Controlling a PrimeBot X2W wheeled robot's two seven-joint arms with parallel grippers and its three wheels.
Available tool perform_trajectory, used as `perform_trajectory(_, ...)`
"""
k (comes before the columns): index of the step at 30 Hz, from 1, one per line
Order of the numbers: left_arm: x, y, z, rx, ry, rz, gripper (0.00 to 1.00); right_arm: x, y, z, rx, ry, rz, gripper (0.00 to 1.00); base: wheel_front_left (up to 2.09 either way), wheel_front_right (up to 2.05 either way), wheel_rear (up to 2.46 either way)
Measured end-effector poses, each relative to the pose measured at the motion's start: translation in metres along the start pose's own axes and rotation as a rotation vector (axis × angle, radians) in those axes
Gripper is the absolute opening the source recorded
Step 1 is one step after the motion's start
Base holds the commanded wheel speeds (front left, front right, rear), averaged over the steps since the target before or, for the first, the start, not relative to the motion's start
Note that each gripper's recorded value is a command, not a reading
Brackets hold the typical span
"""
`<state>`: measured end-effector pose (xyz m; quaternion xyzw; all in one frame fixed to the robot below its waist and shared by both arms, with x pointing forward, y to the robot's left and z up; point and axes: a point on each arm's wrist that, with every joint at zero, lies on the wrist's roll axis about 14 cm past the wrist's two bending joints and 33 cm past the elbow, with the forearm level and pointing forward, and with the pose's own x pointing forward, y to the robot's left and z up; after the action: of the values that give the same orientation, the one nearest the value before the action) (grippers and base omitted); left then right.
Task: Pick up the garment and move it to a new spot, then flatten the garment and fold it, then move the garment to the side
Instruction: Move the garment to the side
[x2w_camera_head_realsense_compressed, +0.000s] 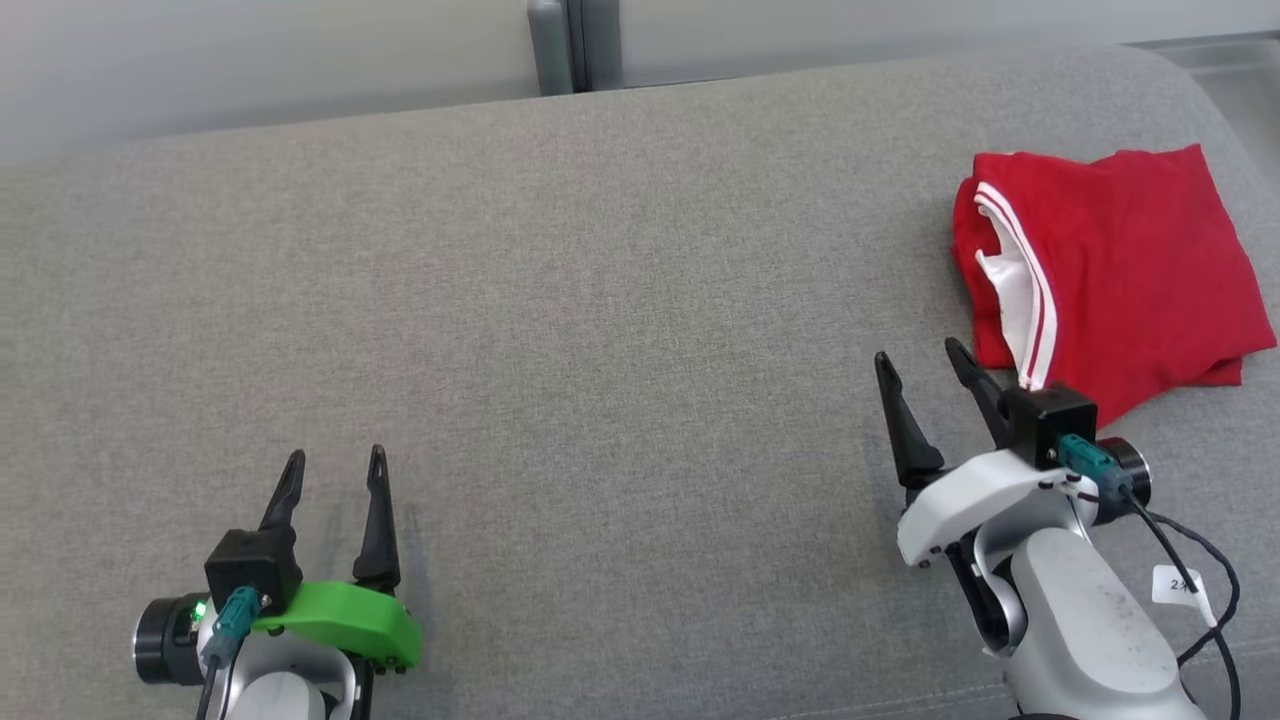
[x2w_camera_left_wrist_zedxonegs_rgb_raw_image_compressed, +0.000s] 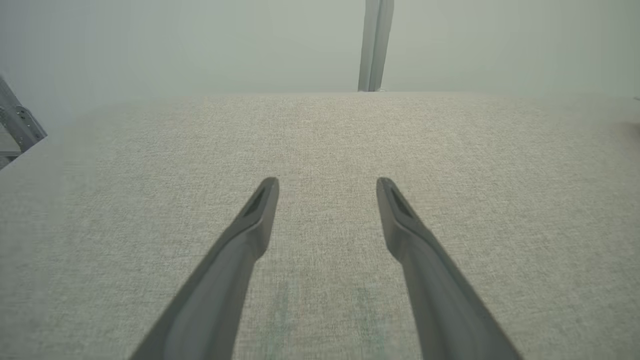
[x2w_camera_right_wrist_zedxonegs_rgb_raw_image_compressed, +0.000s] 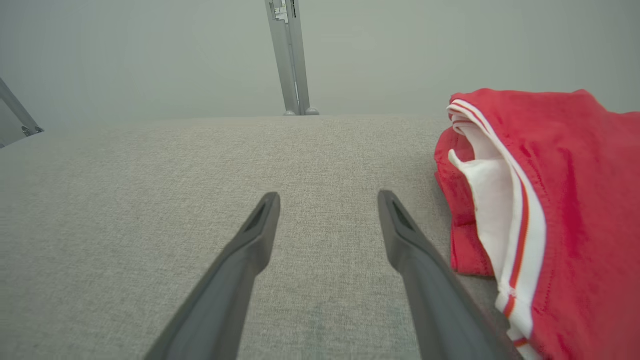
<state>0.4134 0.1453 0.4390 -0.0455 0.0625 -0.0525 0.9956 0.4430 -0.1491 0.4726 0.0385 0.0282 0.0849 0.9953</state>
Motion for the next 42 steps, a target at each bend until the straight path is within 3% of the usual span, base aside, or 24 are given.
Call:
perform_trajectory(6, -0.018, 0.014, 0.003, 0.000, -0.007, 0.051, 1.00, -0.013, 0.015, 0.001, -0.005, -0.003, 0.029, 1.00, 0.00, 0.00, 0.00)
perform_trajectory(9, -0.026, 0.019, 0.006, -0.002, -0.017, 0.071, 1.00, -0.020, 0.020, 0.006, -0.061, -0.019, 0.047, 1.00, 0.00, 0.00, 0.00)
perform_trajectory(17, -0.040, 0.027, 0.012, -0.009, -0.038, 0.099, 1.00, -0.037, 0.007, 0.016, -0.134, -0.048, 0.002, 1.00, 0.00, 0.00, 0.00)
perform_trajectory(42, -0.048, 0.027, 0.012, -0.036, -0.041, 0.103, 1.00, -0.049, 0.006, 0.020, -0.069, -0.070, -0.017, 1.00, 0.00, 0.00, 0.00)
